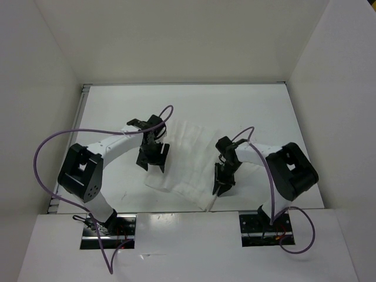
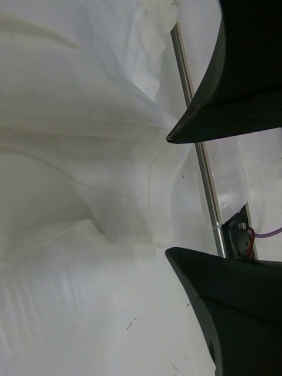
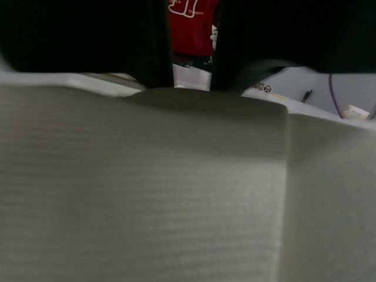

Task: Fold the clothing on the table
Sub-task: Flatten the skirt out

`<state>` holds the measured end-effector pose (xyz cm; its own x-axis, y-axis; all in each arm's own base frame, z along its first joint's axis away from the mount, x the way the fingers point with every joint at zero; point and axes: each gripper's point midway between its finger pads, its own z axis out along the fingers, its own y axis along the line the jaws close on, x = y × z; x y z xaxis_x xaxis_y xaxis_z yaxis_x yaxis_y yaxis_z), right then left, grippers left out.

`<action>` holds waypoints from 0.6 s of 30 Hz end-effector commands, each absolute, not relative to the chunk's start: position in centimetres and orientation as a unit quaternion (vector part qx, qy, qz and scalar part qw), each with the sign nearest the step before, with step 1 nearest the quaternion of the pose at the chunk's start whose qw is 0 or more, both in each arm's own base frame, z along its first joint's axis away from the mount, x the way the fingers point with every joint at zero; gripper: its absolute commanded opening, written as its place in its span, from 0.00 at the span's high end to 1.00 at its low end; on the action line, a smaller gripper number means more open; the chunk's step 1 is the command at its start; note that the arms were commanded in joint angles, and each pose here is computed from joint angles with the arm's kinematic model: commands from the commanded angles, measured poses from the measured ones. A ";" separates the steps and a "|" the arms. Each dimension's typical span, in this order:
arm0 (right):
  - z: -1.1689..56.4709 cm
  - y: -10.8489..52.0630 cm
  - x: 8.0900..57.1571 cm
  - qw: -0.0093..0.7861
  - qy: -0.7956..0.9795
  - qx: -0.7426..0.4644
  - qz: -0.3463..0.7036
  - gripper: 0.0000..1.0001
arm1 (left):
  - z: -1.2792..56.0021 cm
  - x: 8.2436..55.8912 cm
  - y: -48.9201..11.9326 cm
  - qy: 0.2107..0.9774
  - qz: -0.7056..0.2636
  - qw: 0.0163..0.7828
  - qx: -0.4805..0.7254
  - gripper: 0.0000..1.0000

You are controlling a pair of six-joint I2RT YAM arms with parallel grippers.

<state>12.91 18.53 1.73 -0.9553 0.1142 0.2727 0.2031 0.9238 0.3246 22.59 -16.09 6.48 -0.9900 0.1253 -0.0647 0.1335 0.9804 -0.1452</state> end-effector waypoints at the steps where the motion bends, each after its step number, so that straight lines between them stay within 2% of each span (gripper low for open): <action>1: 0.0 19.5 16.2 0.077 -0.980 -0.094 -0.160 0.80 | 8.3 23.9 -17.8 0.990 -0.115 0.056 0.067 0.22; 3: 0.5 19.8 19.6 0.030 -0.984 -0.102 -0.145 1.00 | 8.7 24.3 -18.5 0.987 -0.130 0.064 0.064 0.22; 5: 0.1 18.6 23.1 -0.013 -0.987 -0.114 -0.110 1.00 | 9.2 24.9 -19.4 0.983 -0.154 0.078 0.063 0.22; 8: 2.4 17.9 30.7 -0.095 -0.983 -0.120 -0.096 1.00 | 9.5 26.8 -20.0 0.978 -0.179 0.095 0.053 0.22; 12: 5.2 17.1 35.5 -0.145 -0.976 -0.131 -0.094 0.99 | 9.7 28.6 -20.5 0.976 -0.184 0.107 0.050 0.20; 13: 5.6 17.1 35.6 -0.147 -0.977 -0.123 -0.093 0.79 | 9.6 28.8 -20.6 0.976 -0.183 0.106 0.050 0.20; 14: 6.0 17.2 35.4 -0.145 -0.977 -0.117 -0.099 0.69 | 9.8 29.0 -20.7 0.975 -0.185 0.110 0.051 0.20; 16: 7.5 17.3 34.6 -0.152 -0.975 -0.115 -0.113 0.56 | 9.9 29.2 -20.8 0.974 -0.187 0.114 0.051 0.20; 18: 8.3 16.9 33.2 -0.155 -0.974 -0.113 -0.120 0.53 | 9.6 29.0 -20.7 0.974 -0.187 0.115 0.051 0.20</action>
